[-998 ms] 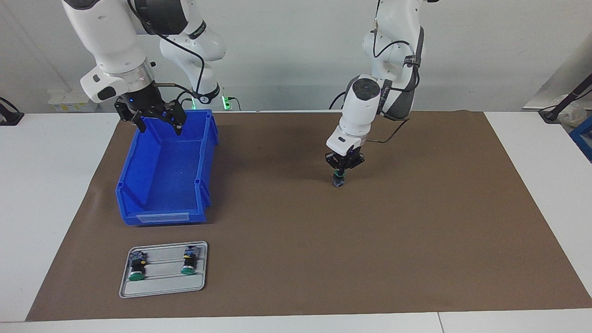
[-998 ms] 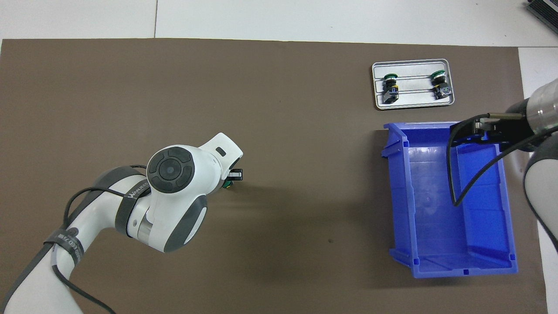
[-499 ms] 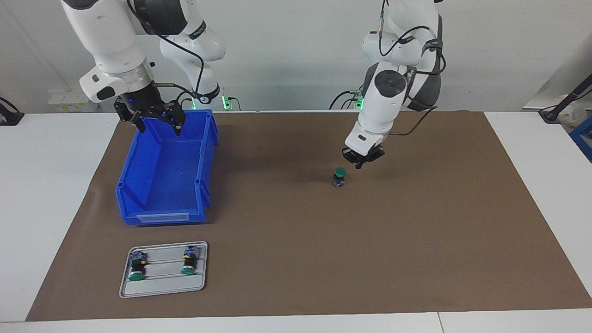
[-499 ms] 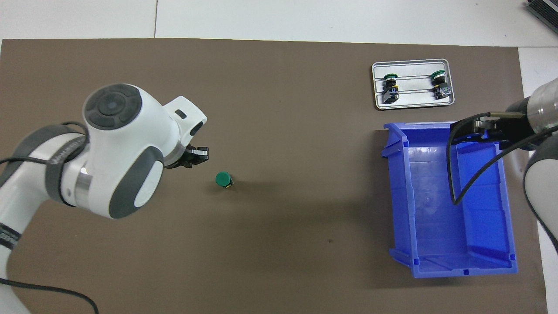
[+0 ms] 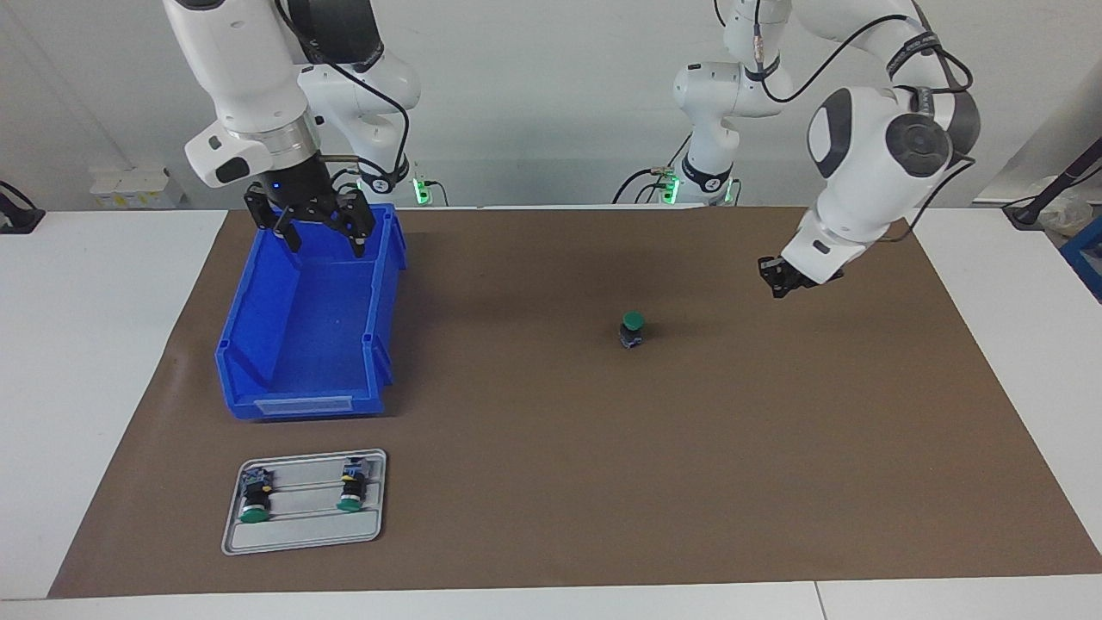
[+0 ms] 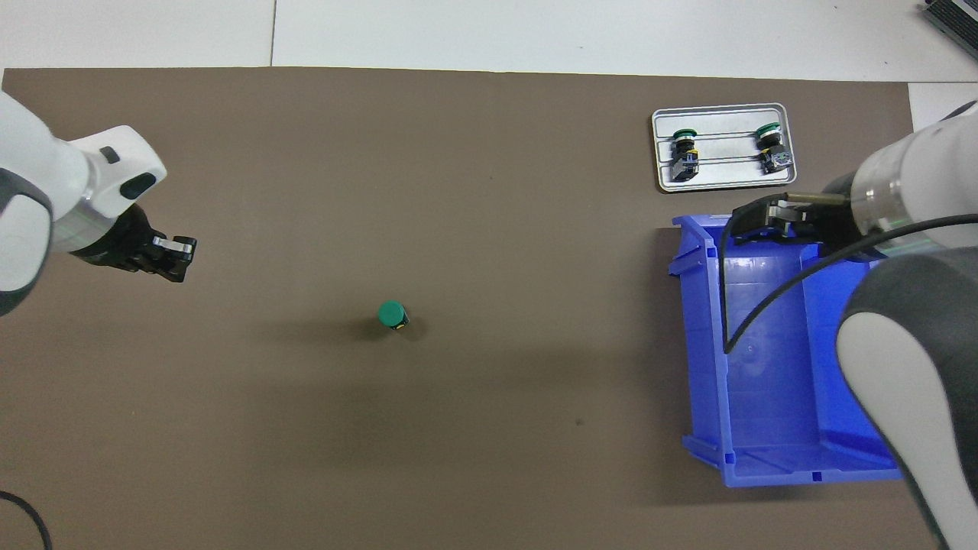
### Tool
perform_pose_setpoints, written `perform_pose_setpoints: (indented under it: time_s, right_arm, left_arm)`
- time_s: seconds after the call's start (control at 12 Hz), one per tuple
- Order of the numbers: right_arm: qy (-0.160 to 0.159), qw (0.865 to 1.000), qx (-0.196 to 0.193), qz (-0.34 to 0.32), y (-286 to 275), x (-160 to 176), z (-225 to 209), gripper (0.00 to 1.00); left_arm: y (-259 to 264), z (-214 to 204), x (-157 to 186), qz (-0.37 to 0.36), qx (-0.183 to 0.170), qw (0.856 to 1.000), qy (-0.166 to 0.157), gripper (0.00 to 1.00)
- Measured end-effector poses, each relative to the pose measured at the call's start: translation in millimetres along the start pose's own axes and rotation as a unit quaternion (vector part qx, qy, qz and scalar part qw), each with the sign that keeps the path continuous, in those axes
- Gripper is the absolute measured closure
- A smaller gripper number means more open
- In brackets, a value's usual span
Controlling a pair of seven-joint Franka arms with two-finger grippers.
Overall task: Place and press button with both arms
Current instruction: 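Withdraw the left gripper while the right gripper reaches toward the button, then lower the right gripper onto the green button and grasp it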
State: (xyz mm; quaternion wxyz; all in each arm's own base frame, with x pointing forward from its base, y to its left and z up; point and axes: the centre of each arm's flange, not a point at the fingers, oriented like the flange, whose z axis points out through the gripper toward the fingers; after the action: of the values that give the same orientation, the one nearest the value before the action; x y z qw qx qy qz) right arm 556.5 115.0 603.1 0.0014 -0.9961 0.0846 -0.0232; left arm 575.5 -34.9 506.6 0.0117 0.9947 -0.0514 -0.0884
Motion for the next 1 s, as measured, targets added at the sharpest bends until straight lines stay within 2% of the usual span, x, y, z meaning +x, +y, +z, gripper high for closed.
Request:
perform_pose_setpoints:
  time_s: [0.17, 0.33, 0.42, 0.67, 0.91, 1.0]
  right_arm:
    - [0.008, 1.0, 0.005, 0.019, -49.7, -8.4, 17.0, 0.04]
    - [0.013, 0.999, 0.012, 0.042, -97.9, -14.5, 41.5, 0.05]
    - [0.015, 0.998, 0.015, 0.053, -119.5, -17.6, 54.5, 0.05]
    - [0.03, 0.996, 0.013, 0.089, -184.8, -34.1, 93.9, 0.05]
    - [0.031, 0.993, 0.022, 0.111, -239.1, -52.9, 137.0, 0.07]
    - [0.031, 0.992, 0.024, 0.119, -254.0, -58.8, 149.3, 0.07]
  left_arm:
    - [-22.4, -26.0, -7.6, -0.007, -0.003, 1.0, 0.01, 0.99]
    - [-19.8, -45.4, -12.3, -0.005, -0.002, 1.0, 0.025, 0.95]
    - [-17.7, -49.8, -13.1, -0.004, -0.001, 1.0, 0.03, 0.87]
    - [-16.4, -55.3, -10.8, -0.003, 0.0, 0.999, 0.045, 0.48]
    - [-16.5, -61.3, -10.3, -0.003, 0.001, 0.998, 0.058, 0.09]
    - [-16.4, -64.1, -11.1, -0.003, 0.001, 0.998, 0.062, 0.01]
